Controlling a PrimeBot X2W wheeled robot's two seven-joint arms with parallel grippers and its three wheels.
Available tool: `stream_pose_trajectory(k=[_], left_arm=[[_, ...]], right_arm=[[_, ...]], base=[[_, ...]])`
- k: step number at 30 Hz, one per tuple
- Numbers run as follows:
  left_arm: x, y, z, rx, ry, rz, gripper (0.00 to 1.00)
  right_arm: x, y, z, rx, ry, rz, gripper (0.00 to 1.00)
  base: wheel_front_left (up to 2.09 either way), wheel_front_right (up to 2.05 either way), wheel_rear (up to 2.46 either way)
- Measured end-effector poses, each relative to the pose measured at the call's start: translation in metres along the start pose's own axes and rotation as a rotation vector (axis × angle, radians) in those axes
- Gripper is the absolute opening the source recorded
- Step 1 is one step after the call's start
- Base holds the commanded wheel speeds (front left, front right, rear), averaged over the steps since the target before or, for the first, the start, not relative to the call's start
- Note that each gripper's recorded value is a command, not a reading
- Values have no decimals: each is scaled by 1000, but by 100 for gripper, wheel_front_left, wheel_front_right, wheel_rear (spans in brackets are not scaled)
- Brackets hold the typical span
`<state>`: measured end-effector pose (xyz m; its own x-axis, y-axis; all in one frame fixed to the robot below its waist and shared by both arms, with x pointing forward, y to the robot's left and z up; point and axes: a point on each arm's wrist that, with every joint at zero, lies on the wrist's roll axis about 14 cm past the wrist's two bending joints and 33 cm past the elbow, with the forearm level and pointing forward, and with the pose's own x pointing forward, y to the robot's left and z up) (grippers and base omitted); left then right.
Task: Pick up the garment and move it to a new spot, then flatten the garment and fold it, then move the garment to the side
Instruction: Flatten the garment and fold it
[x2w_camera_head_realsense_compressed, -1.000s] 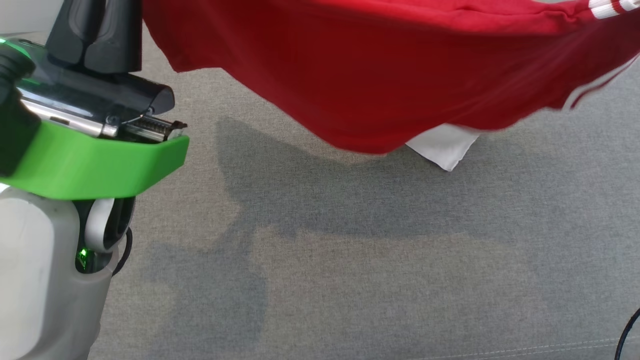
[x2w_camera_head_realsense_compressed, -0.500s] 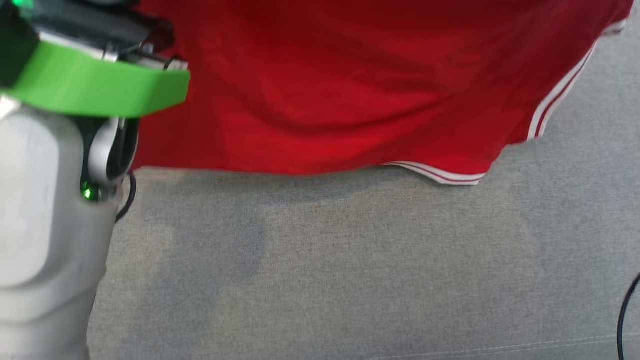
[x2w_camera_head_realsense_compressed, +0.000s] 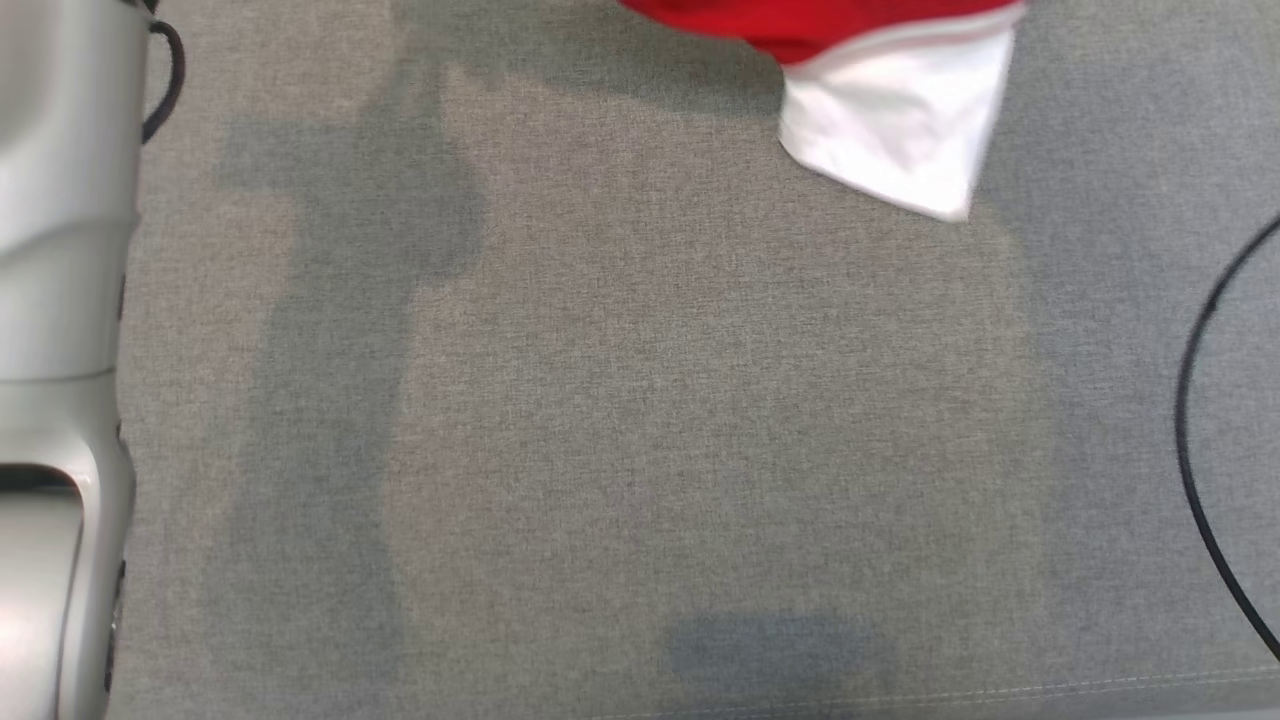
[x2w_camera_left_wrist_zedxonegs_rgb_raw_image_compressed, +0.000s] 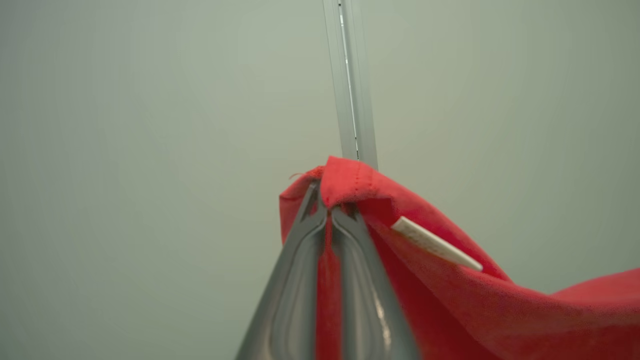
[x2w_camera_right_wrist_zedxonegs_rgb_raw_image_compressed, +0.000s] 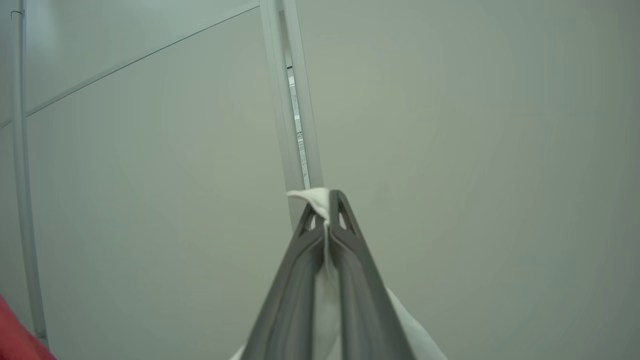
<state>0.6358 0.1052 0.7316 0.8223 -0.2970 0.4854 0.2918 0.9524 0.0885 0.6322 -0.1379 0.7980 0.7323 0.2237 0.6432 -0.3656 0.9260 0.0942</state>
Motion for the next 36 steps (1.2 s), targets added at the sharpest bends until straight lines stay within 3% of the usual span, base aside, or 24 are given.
stream_pose_trajectory(k=[3,7,18,28,36], left_arm=[[4,16,-14,-24,44,58,0],[7,28,-35,-133,101,133,0],[-17,19,-123,-296,361,179,0],[-126,-8,-229,-430,614,268,0],[-197,-27,-236,-440,662,250,0]], right_arm=[[14,16,3,4,-11,30,0],[25,18,3,25,-1,13,0],[-19,9,-100,59,286,-46,0],[-157,-17,-209,236,568,-216,0],[-269,-2,-215,368,667,-311,0]], base=[[0,0,0],[0,0,0],[0,0,0],[0,0,0],[0,0,0]])
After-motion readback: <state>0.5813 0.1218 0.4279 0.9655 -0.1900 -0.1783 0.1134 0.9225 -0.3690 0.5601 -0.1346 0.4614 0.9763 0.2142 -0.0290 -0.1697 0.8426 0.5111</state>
